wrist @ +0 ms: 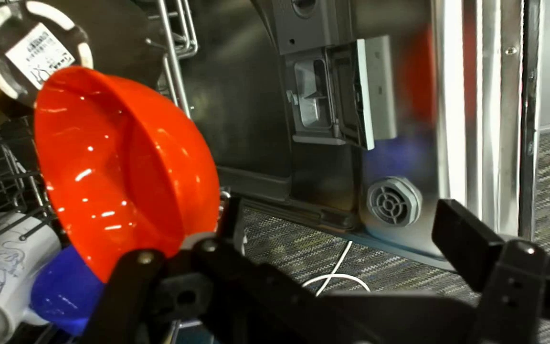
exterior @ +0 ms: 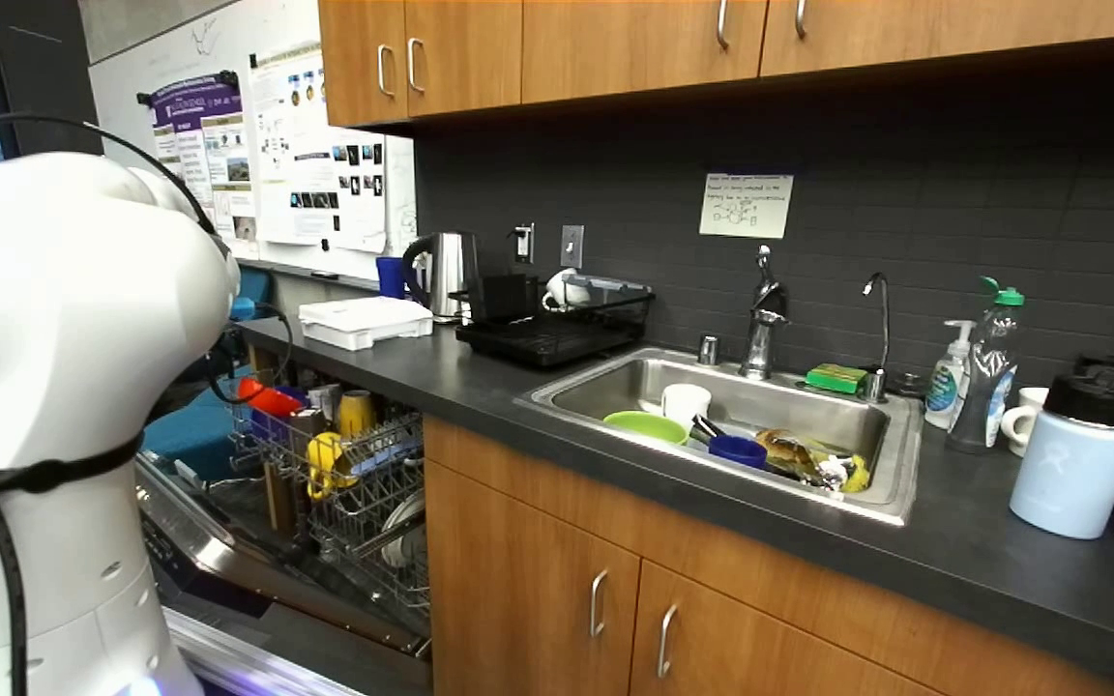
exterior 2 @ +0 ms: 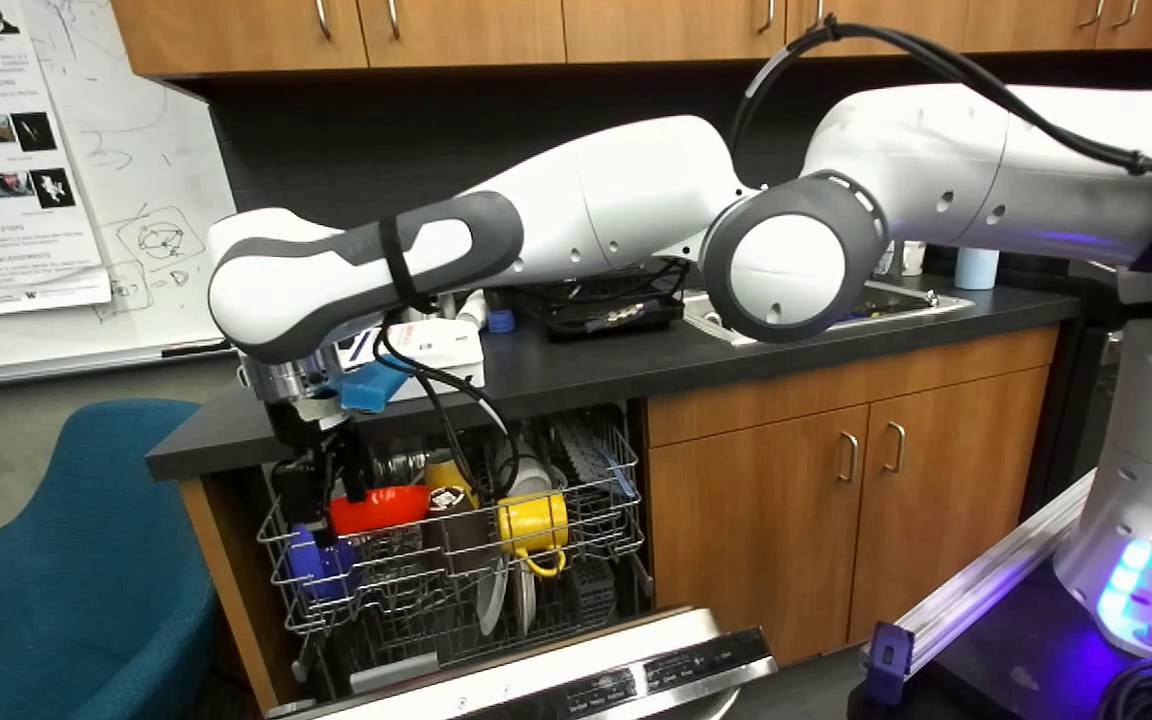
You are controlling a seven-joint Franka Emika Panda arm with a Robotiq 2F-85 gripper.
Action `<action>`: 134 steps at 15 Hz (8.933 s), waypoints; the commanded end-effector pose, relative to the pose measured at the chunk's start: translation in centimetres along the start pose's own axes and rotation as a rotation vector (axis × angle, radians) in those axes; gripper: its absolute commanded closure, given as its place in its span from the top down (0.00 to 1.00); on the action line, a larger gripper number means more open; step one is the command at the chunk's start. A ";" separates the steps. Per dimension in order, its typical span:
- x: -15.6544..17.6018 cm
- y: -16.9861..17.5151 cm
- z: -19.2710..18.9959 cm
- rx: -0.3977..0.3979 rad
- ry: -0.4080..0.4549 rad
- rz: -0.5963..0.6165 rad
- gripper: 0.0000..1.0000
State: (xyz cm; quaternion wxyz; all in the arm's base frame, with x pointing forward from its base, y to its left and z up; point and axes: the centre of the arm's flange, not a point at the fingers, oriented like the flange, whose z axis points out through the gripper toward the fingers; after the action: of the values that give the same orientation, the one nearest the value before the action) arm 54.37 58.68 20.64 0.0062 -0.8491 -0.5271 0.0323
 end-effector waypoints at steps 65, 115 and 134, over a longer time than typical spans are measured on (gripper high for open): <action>1.1 6.3 0.1 -0.109 0.132 0.173 1.00; 1.1 2.9 3.0 -0.499 -0.315 -0.418 1.00; 3.2 1.0 4.1 -0.497 -0.331 -0.449 1.00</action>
State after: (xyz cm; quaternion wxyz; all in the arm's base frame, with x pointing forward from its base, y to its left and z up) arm 54.15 57.74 15.86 -0.2693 -0.6767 -0.6844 0.0347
